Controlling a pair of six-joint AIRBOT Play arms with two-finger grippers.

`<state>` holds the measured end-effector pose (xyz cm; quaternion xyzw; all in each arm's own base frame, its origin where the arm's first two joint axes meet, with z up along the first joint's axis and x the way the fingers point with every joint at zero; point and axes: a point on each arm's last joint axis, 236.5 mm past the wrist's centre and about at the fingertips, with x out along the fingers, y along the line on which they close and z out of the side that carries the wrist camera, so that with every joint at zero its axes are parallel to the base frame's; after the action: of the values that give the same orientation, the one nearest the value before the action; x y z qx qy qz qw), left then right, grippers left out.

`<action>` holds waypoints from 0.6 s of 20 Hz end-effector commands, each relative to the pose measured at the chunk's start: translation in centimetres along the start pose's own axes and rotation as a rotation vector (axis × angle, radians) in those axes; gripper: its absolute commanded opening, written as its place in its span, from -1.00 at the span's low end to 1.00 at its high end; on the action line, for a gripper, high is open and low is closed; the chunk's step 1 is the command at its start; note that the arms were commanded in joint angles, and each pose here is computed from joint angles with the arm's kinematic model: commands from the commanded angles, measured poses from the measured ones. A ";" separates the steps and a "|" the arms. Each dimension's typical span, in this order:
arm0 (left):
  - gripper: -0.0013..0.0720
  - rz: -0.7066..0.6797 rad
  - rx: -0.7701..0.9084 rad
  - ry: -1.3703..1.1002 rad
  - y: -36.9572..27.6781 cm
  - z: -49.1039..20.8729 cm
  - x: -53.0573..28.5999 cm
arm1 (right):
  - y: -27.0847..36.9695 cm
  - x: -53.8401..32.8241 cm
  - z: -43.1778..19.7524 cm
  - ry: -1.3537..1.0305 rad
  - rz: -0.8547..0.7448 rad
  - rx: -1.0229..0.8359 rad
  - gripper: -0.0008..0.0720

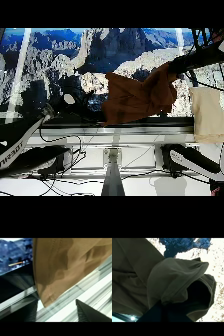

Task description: Fold the clothes and pants, and hang the long-sleeved shirts on hangers.

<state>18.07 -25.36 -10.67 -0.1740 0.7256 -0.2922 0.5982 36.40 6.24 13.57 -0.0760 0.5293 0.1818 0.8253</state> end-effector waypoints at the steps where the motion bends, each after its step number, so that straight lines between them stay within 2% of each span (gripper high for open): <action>1: -0.05 -0.026 -0.007 -0.002 -0.6 0.1 0.3 | 0.0 0.1 0.0 0.002 0.003 0.001 -0.93; 2: -0.21 -0.023 -0.007 -0.011 -0.5 0.3 0.3 | 0.1 0.1 0.0 0.001 0.004 0.001 -0.93; 4: -0.26 -0.019 -0.010 -0.038 -0.4 0.9 0.2 | 0.1 0.0 0.0 0.001 0.006 0.001 -0.93; 6: -0.66 -0.023 -0.013 -0.047 -0.5 1.2 0.2 | 0.1 0.0 0.0 0.001 0.006 0.001 -0.93; 8: -0.92 -0.025 0.005 -0.050 -0.7 1.3 0.1 | 0.1 0.0 0.0 0.000 0.006 0.001 -0.93; 12: -0.93 -0.035 0.217 -0.164 -3.2 4.9 -3.1 | -0.1 0.0 -0.1 0.003 -0.004 -0.001 -0.93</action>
<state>20.77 -26.63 -8.98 -0.1695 0.6804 -0.3286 0.6327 36.36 6.34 13.57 -0.0746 0.5295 0.1835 0.8248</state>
